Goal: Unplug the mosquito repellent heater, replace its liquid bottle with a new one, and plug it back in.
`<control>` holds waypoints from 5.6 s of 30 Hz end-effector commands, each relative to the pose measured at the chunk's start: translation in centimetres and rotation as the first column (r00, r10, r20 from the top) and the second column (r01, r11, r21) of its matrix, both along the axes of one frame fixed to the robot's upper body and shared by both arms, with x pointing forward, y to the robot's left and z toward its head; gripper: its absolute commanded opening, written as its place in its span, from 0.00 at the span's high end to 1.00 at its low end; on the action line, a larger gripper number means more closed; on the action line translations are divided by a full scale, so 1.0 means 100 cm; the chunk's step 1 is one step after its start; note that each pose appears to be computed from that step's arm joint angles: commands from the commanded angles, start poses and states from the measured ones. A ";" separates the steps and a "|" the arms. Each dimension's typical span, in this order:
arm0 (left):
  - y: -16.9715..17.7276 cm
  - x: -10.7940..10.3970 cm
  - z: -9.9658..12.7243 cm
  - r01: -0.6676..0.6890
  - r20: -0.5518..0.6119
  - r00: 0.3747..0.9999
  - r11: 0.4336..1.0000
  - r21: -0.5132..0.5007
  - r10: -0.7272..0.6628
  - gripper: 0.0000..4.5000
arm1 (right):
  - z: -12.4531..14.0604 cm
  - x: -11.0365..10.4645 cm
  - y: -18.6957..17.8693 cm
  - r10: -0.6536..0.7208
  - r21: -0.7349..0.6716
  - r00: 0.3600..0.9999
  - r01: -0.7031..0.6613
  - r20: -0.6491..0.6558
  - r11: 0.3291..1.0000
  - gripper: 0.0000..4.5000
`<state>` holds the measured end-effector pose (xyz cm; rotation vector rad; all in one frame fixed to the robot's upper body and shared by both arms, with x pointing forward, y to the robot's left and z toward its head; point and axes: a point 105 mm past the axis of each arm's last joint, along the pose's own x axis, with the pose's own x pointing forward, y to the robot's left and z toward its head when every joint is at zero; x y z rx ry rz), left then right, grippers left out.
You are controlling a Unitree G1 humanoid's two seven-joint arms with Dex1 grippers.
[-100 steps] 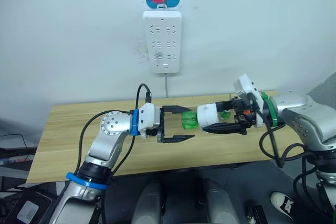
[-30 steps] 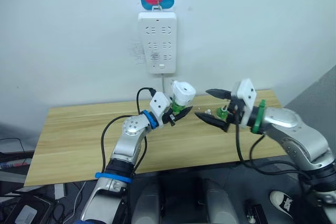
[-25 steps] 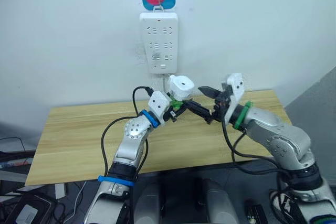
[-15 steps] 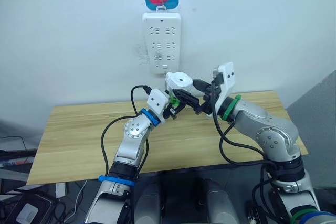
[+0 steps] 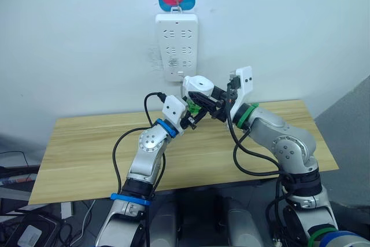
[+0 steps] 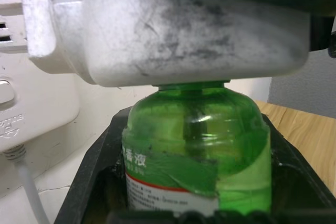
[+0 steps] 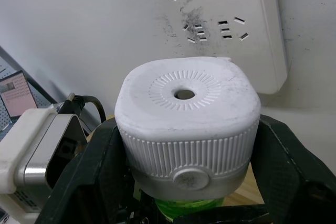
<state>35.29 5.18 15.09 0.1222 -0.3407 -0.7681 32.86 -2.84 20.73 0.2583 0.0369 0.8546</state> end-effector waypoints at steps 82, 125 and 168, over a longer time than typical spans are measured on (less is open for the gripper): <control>0.135 -0.038 0.017 -0.163 -0.193 0.966 0.984 0.069 0.173 0.00 | -0.034 -0.016 -0.089 -0.201 -0.280 0.966 0.241 0.164 0.929 0.35; 0.129 -0.017 0.040 -0.098 -0.109 0.988 0.990 0.100 0.109 0.00 | -0.005 -0.011 -0.082 -0.169 -0.260 0.955 0.232 0.243 0.937 0.35; 0.084 0.056 0.091 0.066 0.039 0.997 0.991 0.118 -0.071 0.00 | 0.029 -0.015 -0.069 -0.170 -0.194 0.942 0.232 0.289 0.953 0.35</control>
